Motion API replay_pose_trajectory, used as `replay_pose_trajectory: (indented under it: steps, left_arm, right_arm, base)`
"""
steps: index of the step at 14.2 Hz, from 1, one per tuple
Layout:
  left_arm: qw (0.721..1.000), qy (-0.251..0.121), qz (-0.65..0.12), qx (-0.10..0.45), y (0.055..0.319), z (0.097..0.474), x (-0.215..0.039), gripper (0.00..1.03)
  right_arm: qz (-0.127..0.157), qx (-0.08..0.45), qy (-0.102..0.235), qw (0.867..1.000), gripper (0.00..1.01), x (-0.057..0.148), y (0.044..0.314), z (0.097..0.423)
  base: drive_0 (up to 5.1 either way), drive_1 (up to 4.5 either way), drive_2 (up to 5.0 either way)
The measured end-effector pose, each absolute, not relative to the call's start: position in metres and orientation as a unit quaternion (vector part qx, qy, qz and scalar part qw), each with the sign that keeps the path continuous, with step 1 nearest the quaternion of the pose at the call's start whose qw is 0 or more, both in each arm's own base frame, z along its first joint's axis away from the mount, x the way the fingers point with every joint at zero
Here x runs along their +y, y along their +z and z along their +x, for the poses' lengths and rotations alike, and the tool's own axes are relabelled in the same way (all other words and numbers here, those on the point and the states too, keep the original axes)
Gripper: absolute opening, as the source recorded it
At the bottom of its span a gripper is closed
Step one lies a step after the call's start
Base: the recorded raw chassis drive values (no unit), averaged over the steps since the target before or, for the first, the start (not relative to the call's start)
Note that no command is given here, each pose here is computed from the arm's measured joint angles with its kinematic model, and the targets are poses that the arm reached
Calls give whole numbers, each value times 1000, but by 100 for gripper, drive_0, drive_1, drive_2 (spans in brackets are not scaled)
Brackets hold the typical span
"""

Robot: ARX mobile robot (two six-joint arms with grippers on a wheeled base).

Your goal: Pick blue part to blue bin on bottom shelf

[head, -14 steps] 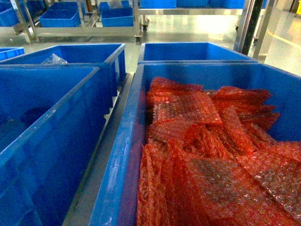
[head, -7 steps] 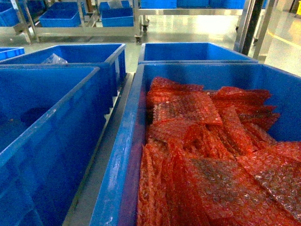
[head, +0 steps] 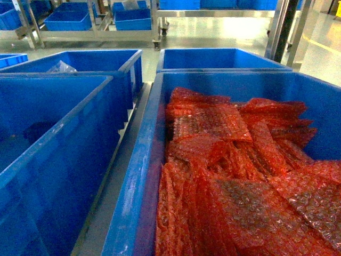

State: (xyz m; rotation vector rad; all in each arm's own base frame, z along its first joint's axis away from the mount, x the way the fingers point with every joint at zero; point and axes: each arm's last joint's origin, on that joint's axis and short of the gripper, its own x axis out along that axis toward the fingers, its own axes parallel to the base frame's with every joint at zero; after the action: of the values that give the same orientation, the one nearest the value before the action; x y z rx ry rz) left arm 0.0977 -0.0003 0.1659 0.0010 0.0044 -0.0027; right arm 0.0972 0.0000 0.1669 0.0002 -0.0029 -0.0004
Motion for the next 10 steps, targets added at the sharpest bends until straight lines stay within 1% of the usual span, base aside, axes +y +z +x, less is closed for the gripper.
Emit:
replay_pose_trajectory:
  steps: [10]
  left_arm:
    - [1000, -1, 1, 2, 166, 98, 0, 98]
  right_arm:
    - [0, -1, 0, 1000, 98, 0, 167, 97]
  base:
    - [0, 0, 0]
